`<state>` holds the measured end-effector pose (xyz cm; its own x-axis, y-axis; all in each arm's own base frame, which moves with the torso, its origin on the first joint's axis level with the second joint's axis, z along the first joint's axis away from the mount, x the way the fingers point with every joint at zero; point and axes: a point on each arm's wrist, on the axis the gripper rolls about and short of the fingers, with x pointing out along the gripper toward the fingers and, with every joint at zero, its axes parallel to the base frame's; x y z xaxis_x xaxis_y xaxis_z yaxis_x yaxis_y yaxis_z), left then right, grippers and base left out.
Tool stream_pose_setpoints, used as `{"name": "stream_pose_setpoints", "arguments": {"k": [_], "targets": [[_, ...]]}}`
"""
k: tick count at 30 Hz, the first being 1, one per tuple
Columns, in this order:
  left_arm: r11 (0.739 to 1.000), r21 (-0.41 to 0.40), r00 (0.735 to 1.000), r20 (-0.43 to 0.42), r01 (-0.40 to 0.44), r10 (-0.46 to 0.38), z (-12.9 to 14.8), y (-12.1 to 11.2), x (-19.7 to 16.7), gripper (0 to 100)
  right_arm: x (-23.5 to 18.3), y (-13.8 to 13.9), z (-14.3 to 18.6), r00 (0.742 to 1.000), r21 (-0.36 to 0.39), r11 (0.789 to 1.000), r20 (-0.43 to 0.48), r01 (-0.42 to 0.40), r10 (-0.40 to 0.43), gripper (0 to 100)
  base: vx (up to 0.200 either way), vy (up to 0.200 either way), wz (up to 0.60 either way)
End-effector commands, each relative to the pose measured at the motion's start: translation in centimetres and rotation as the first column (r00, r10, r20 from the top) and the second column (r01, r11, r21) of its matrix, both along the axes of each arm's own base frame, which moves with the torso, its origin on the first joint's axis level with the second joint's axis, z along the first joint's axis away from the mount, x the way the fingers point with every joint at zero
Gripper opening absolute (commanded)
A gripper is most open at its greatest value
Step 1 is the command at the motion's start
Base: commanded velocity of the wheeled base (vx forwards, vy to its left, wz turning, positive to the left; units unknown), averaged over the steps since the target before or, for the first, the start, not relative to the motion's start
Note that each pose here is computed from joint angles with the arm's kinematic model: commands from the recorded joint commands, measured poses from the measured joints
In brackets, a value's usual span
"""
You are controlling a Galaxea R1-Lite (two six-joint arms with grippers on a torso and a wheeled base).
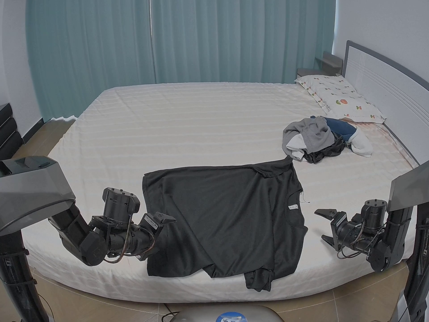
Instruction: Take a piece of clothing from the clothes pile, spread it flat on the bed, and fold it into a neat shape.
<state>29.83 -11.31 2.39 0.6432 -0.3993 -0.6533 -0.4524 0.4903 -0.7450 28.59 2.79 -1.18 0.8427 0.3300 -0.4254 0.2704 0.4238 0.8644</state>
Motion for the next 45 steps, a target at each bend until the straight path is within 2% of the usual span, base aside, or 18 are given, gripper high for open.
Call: {"name": "stream_pose_setpoints", "arguments": {"k": [1, 5, 8, 9, 12, 18, 24, 29, 31, 45], "targets": [[1.000, 0.013, 1.000, -0.009, -0.008, 0.009, -0.1, 0.5, -0.3, 100, -0.1, 0.0, -0.2, 1.000, 0.000, 1.000, -0.008, -0.002, 0.002, 100, 0.000, 0.000, 0.00], [0.999, 0.039, 1.000, -0.014, -0.015, 0.015, 0.1, 2.2, -1.2, 100, -0.2, 0.3, -0.3, 1.000, -0.004, 1.000, -0.013, -0.010, 0.010, 100, 0.000, 0.000, 0.00], [0.994, 0.103, 0.999, -0.014, 0.031, -0.030, -0.4, 2.9, -1.9, 100, -0.2, 0.4, -0.3, 1.000, -0.010, 1.000, -0.012, -0.019, 0.019, 100, 0.000, 0.000, 0.00], [0.985, 0.160, 0.997, -0.020, 0.070, -0.068, -1.0, 3.2, -2.4, 100, -0.3, 0.4, -0.4, 1.000, -0.014, 1.000, -0.015, -0.021, 0.021, 100, 0.000, 0.000, 0.00], [0.977, 0.188, 0.995, -0.040, 0.101, -0.095, -1.4, 3.4, -3.1, 100, -0.3, 0.4, -0.5, 1.000, -0.018, 1.000, -0.020, -0.025, 0.025, 100, 0.000, 0.000, 0.00], [0.963, 0.220, 0.987, -0.071, 0.157, -0.145, -2.0, 2.9, -4.3, 100, -0.4, 0.4, -0.7, 0.999, -0.029, 0.999, -0.024, -0.030, 0.030, 100, 0.000, 0.000, 0.00], [0.953, 0.257, 0.987, -0.066, 0.158, -0.146, -2.1, 2.9, -4.4, 100, -0.4, 0.4, -0.7, 0.999, -0.030, 0.999, -0.022, -0.031, 0.030, 100, 0.000, 0.000, 0.00], [0.938, 0.287, 0.980, -0.099, 0.195, -0.173, -3.1, 1.8, -5.0, 100, -0.4, 0.5, -0.7, 0.999, -0.035, 0.999, -0.021, -0.035, 0.035, 100, 0.000, 0.000, 0.00], [0.923, 0.325, 0.977, -0.125, 0.206, -0.174, -4.0, 1.2, -5.2, 100, -0.4, 0.5, -0.7, 0.999, -0.035, 0.999, -0.021, -0.035, 0.035, 100, 0.000, 0.000, 0.00], [0.897, 0.391, 0.978, -0.120, 0.205, -0.171, -5.2, 0.1, -5.4, 100, -0.4, 0.5, -0.8, 0.999, -0.035, 0.999, -0.021, -0.035, 0.035, 100, 0.000, 0.000, 0.00]]}}
